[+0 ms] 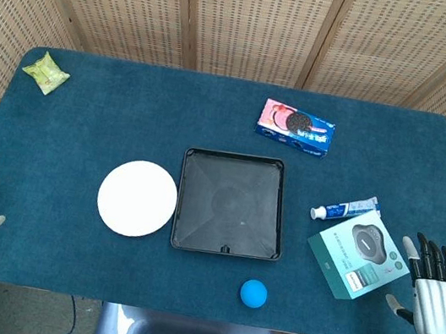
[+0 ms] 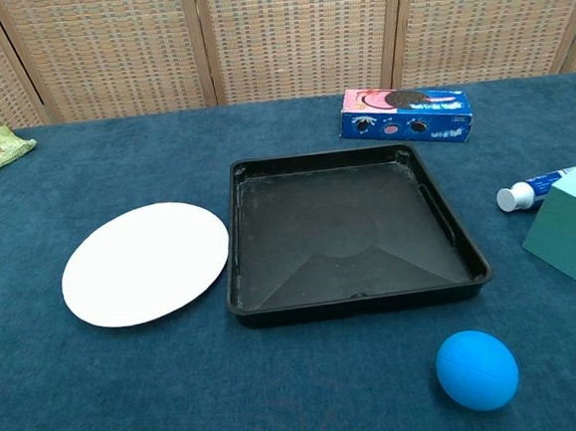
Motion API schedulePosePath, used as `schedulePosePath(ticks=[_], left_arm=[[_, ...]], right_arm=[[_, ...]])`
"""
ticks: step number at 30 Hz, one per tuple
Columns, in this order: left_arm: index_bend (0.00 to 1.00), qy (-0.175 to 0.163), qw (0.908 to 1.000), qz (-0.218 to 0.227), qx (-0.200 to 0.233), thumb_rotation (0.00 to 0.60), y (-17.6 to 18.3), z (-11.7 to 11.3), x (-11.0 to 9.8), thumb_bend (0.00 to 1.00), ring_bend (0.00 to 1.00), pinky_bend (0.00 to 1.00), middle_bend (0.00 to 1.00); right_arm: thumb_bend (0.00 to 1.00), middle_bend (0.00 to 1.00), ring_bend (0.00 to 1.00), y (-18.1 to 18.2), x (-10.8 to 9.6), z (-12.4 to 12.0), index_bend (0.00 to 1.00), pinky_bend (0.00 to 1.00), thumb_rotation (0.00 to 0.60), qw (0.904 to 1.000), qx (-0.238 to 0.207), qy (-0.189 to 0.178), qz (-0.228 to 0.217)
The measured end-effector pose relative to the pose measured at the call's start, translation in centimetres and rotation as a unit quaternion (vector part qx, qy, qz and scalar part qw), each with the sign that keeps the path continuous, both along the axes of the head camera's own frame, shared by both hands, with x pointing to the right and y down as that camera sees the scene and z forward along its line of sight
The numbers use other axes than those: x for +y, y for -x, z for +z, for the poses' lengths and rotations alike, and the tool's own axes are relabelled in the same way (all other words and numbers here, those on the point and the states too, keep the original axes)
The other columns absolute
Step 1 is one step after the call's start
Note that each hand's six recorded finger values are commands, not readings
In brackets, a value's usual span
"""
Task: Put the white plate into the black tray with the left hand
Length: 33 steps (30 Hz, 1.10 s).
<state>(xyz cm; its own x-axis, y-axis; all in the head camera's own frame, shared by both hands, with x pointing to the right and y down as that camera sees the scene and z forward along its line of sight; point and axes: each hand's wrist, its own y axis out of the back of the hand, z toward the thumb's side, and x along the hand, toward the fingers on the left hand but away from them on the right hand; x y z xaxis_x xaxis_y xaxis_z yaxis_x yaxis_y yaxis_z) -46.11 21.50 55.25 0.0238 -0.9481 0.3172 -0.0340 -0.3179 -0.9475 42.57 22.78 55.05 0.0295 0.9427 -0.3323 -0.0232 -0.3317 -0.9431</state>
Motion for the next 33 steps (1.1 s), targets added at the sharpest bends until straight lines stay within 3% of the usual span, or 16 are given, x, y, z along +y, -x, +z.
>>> schedulePosePath(ticks=[33], left_arm=[[0.00,-0.007,0.9999,0.008,-0.002,0.600,-0.67,0.47,0.07,0.02,0.00,0.00,0.00]], right_arm=[[0.17,0.00,0.00,0.19,0.19,-0.07,0.06,0.00,0.600,1.0000,-0.003,0.001,-0.001]])
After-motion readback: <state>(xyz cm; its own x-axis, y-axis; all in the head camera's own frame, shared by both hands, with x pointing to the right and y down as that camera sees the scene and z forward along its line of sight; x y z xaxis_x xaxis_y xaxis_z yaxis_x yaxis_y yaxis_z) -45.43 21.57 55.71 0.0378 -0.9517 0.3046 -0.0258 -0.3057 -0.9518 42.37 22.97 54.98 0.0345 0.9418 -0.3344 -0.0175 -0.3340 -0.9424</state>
